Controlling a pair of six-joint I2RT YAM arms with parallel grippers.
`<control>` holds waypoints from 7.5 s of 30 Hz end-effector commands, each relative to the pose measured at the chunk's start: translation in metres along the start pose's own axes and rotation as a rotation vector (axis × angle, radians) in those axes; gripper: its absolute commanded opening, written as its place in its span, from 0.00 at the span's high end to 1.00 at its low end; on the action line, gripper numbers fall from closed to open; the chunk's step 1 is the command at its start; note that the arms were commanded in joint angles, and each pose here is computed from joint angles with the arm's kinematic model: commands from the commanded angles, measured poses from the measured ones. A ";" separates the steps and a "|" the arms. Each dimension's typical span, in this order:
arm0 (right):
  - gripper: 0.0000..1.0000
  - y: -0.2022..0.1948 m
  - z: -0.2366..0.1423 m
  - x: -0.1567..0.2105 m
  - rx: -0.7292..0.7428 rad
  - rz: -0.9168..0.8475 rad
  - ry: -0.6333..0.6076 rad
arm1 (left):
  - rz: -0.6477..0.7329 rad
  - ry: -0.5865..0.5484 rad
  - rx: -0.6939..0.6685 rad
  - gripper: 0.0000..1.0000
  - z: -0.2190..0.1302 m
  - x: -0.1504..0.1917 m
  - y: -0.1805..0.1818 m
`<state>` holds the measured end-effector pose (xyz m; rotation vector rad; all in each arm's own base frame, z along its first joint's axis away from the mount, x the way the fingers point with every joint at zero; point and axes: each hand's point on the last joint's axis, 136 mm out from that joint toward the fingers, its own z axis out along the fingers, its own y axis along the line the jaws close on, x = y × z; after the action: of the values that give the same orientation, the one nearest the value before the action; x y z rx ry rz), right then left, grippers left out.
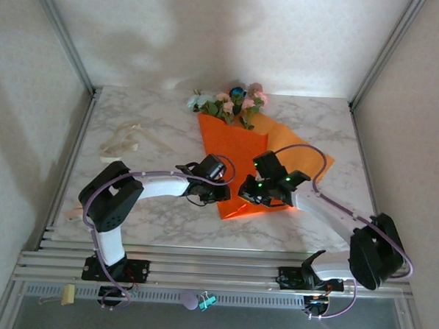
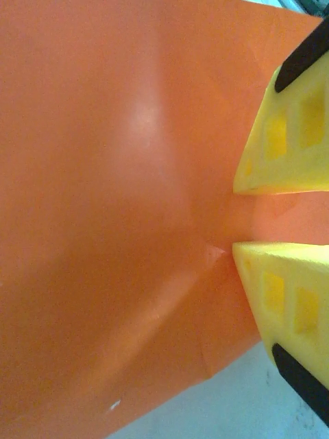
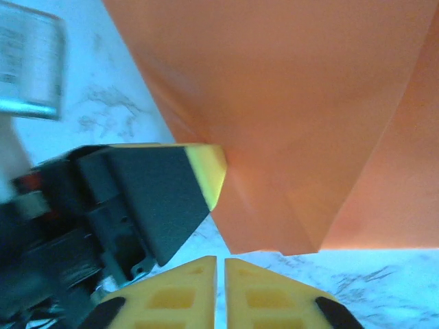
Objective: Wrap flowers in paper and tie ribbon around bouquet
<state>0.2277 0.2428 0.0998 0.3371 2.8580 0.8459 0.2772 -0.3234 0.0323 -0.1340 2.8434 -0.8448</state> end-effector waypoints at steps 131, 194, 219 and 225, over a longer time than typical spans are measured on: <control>1.00 -0.176 0.058 0.040 0.435 0.465 0.125 | -0.098 -0.280 0.353 1.00 -0.015 -0.006 -0.005; 0.78 -0.113 0.028 0.000 0.309 0.252 0.067 | -0.144 -0.042 0.315 0.53 0.000 0.071 -0.050; 0.86 -0.116 0.010 -0.001 0.302 0.266 0.024 | -0.166 -0.018 0.301 0.84 0.025 0.089 -0.057; 0.87 -0.117 0.009 -0.001 0.306 0.269 0.025 | -0.170 -0.017 0.298 0.99 0.024 0.089 -0.056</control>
<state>0.2127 0.1603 0.0277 0.7346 3.0080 0.4907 0.1938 -0.3894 0.0239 -0.3586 2.7051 -1.2720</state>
